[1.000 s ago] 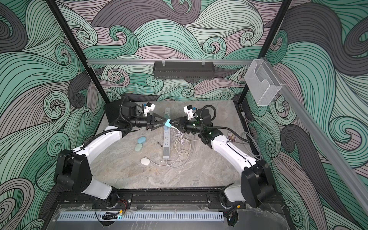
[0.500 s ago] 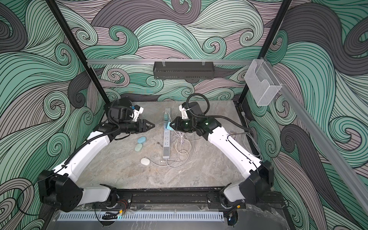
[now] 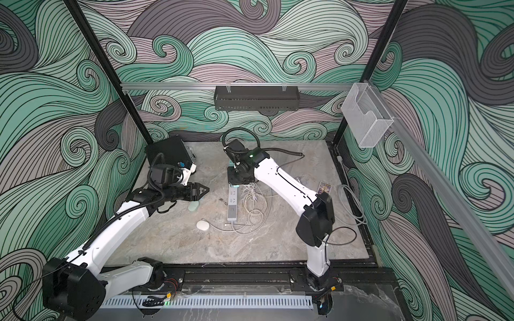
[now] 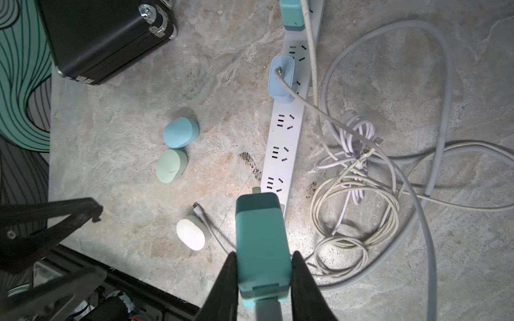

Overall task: Charge the bluetooth headset
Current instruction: Insert the plug into the socket.

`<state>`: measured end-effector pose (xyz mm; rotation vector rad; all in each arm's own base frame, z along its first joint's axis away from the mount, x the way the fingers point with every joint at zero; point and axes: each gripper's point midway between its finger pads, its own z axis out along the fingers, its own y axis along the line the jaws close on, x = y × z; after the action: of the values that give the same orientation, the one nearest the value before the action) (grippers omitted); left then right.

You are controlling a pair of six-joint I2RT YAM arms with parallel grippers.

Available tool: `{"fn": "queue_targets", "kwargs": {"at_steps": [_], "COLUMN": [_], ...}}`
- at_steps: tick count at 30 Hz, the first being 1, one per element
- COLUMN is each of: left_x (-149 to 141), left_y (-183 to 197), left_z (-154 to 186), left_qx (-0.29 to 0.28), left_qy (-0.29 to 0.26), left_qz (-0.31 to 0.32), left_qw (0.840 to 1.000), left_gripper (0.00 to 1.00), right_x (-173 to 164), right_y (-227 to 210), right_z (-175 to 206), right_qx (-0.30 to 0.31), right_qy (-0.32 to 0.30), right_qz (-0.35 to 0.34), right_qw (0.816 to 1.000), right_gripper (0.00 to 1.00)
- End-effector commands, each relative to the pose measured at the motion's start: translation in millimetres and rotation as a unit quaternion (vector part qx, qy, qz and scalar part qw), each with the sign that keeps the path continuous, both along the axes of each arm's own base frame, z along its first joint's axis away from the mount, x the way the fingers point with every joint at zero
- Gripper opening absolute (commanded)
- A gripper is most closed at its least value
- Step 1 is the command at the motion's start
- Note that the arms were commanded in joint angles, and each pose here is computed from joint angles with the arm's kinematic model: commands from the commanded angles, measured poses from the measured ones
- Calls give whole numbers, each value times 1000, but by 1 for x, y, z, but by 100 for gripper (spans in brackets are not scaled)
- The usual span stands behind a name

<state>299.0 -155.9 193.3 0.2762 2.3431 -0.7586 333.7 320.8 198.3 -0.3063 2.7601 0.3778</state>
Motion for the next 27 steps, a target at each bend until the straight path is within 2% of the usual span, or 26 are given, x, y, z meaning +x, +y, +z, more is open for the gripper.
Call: {"fn": "queue_targets", "kwargs": {"at_steps": [1, 11, 27], "left_x": [8, 10, 7], "left_y": [1, 8, 6], "left_z": [5, -7, -10], "left_qx": [-1, 27, 27], "left_qy": [-20, -30, -39], "left_qz": [8, 11, 0], "left_qw": [1000, 999, 999], "left_gripper": [59, 59, 59], "right_x": [-3, 1, -15], "right_y": [-6, 11, 20], "right_z": [-14, -48, -96], "right_qx": [-44, -59, -66], "right_qy": [22, 67, 151], "right_qz": [17, 39, 52], "right_qw": [999, 995, 985], "right_gripper": [0, 0, 0]}}
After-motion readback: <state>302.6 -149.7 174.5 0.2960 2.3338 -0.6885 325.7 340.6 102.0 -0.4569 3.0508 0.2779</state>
